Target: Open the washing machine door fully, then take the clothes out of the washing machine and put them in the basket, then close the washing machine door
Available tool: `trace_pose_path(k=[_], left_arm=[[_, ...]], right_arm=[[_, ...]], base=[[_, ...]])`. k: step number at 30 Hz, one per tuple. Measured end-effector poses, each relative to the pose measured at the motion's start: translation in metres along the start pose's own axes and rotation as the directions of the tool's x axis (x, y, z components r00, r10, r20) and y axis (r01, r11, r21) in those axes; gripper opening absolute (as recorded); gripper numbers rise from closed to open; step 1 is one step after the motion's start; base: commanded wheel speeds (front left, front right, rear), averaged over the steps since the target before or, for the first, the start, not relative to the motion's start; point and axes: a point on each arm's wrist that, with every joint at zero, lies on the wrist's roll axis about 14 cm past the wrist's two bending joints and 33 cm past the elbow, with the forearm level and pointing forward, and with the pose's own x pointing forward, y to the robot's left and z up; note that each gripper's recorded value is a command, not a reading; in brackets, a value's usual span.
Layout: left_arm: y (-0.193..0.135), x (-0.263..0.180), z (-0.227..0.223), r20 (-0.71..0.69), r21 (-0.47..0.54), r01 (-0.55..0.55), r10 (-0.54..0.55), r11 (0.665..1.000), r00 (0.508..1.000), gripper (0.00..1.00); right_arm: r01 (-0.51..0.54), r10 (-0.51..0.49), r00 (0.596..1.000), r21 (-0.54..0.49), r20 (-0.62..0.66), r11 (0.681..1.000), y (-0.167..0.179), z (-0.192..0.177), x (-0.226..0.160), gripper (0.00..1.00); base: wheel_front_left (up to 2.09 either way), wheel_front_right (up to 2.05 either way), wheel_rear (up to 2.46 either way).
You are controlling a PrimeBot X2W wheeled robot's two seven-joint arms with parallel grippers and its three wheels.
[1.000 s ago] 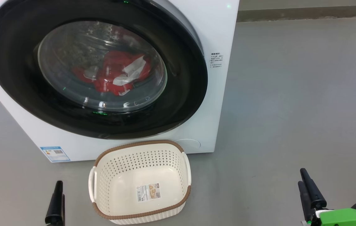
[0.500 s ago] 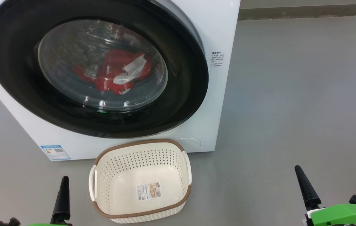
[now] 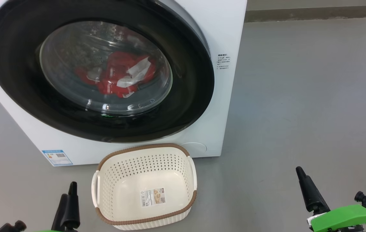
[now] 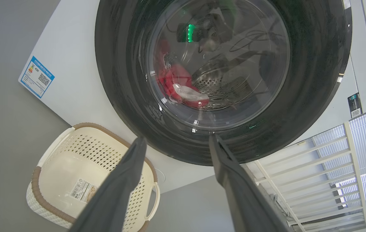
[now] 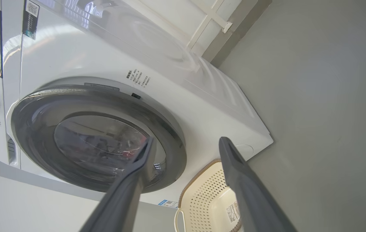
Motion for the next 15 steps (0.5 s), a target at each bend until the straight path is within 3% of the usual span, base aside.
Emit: trace_pose_path(k=[15], left_arm=[[-0.0085,-0.0027,0.0017,0.019,0.182,0.023,-0.027,0.983,0.999,1.00]], right_arm=[[-0.040,0.040,0.999,-0.207,-0.005,0.978,0.0074,0.0020,-0.0027,1.00]], base=[[0.00,0.00,0.00]])
